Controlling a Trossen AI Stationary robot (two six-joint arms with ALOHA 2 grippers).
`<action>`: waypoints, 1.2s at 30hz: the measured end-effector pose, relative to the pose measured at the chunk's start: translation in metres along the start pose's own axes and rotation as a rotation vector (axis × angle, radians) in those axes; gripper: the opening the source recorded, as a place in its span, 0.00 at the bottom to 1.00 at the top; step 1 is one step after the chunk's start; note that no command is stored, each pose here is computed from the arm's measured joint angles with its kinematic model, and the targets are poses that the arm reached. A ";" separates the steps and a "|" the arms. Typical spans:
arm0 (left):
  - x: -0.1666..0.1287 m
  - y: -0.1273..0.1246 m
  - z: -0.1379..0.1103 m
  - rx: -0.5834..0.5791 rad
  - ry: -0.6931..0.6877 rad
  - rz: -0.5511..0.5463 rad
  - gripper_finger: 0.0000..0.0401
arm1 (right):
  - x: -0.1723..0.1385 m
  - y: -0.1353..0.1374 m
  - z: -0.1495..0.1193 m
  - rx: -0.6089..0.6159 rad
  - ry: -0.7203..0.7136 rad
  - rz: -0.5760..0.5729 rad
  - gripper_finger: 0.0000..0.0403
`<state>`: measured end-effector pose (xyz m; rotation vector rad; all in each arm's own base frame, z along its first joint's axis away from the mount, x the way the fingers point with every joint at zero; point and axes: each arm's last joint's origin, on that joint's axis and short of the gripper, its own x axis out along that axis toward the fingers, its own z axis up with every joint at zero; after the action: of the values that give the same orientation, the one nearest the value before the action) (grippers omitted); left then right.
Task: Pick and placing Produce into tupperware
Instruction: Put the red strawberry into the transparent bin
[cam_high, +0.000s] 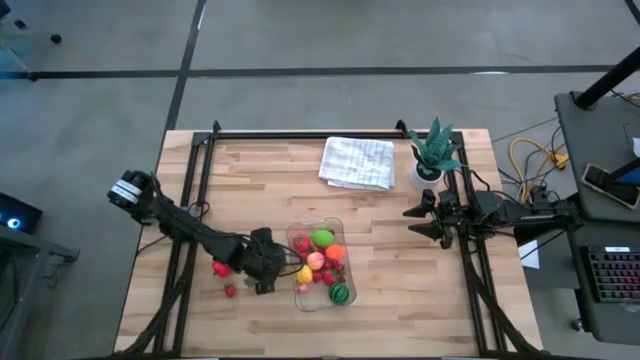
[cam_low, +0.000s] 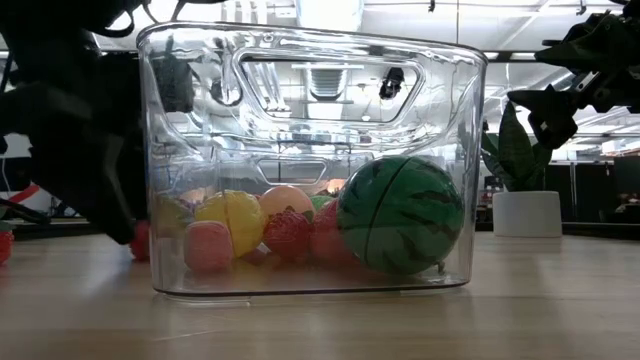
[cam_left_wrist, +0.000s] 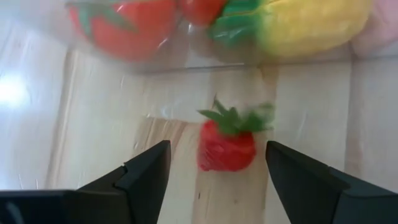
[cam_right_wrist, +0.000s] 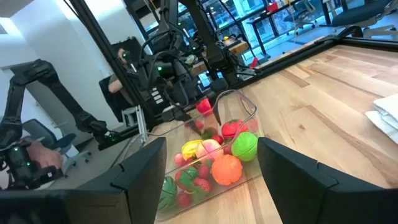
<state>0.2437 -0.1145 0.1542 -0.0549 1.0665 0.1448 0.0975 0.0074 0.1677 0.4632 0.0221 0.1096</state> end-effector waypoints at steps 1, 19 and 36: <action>0.001 0.000 0.000 0.029 -0.002 -0.002 0.62 | 0.000 0.000 0.000 0.000 0.000 0.000 0.60; 0.018 -0.003 0.002 0.114 0.001 -0.016 0.51 | 0.000 0.000 0.000 0.000 0.000 0.000 0.60; -0.014 0.007 0.012 0.157 -0.029 0.076 0.32 | 0.000 0.000 0.000 0.000 0.000 0.000 0.60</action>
<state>0.2468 -0.1079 0.1725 0.1295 1.0480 0.1298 0.0975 0.0074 0.1677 0.4632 0.0221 0.1095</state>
